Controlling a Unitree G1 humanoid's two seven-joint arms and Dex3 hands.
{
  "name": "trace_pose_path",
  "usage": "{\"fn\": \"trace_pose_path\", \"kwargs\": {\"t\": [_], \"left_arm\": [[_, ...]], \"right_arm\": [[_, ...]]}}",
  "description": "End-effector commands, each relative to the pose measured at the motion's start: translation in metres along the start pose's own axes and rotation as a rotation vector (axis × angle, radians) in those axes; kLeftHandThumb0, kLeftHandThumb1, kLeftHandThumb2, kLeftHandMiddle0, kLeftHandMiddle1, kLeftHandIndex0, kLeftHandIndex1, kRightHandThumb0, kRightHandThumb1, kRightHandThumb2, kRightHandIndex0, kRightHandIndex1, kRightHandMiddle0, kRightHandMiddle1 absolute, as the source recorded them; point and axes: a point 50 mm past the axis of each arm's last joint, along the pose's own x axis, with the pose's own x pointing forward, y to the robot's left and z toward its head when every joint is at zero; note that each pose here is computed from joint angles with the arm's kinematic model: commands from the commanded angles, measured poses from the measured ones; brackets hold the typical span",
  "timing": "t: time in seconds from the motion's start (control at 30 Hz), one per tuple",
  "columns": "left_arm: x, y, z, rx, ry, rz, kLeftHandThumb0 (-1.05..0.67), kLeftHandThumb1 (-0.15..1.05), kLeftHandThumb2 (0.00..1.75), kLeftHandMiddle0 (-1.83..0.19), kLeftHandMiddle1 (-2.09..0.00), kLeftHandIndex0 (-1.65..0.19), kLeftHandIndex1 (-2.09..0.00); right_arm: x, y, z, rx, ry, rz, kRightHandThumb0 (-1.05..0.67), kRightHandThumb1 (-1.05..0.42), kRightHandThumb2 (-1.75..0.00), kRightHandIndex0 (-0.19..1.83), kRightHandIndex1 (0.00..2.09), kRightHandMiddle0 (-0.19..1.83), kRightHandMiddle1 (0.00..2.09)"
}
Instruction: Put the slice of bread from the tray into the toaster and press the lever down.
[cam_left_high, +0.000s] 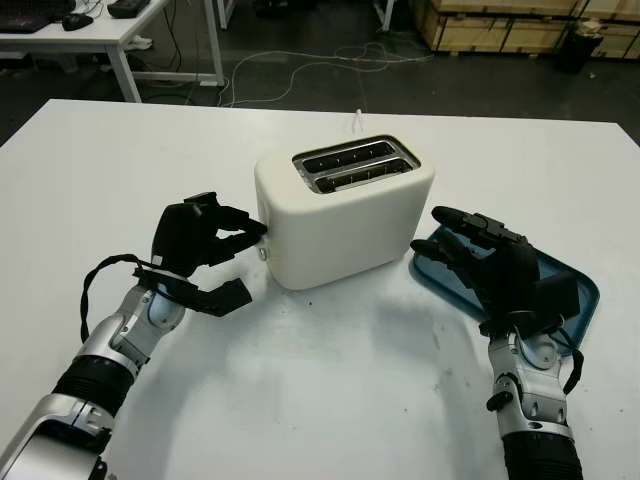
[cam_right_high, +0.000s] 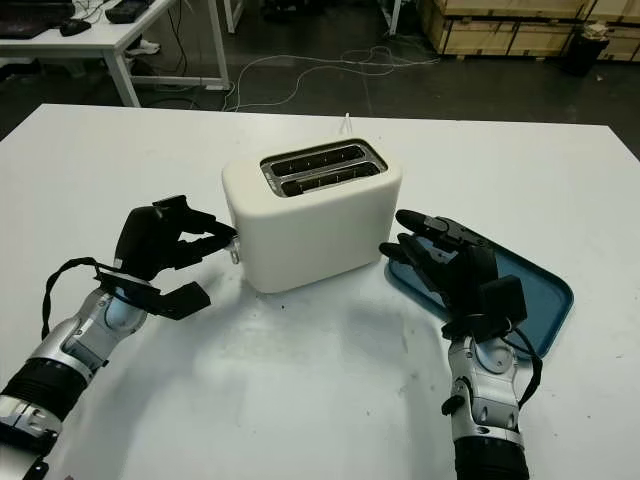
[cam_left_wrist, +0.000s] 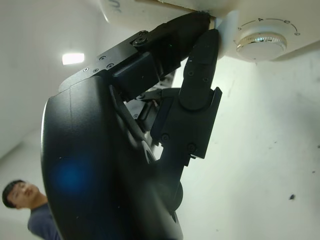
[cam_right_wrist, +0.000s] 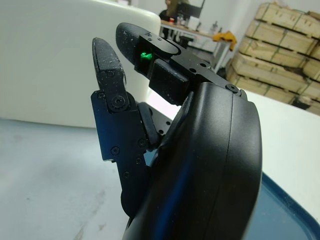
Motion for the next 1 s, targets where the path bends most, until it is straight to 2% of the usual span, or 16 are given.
{"fn": "trace_pose_path", "kwargs": {"t": [0.0,0.23,0.63,0.97], "left_arm": [[-0.002,-0.047,0.034,-0.028,-0.123,-0.238,-0.37,0.92,0.14,-0.67,-1.55,-1.13,-0.06],[0.005,-0.037,0.036,-0.026,-0.145,-0.185,-0.35,0.92,0.07,-0.76,-1.47,-1.18,-0.08],[0.006,-0.032,0.035,-0.010,-0.148,-0.152,-0.35,0.92,0.08,-0.77,-1.40,-1.19,-0.08],[0.016,-0.009,0.036,0.016,-0.188,-0.050,-0.35,0.92,0.02,-0.78,-1.43,-1.20,-0.08]], "right_arm": [[-0.001,-0.001,-0.001,-0.007,-0.003,0.000,-0.46,-0.87,0.00,1.30,0.00,1.11,0.00],[0.000,0.000,0.000,-0.012,-0.002,0.002,-0.45,-0.88,0.00,1.29,0.00,1.11,0.00],[0.002,0.002,0.000,-0.016,0.002,0.012,-0.47,-0.88,0.00,1.27,0.00,1.09,0.00],[0.001,0.004,-0.002,-0.018,0.005,0.017,-0.46,-0.88,0.00,1.28,0.01,1.10,0.01]]}}
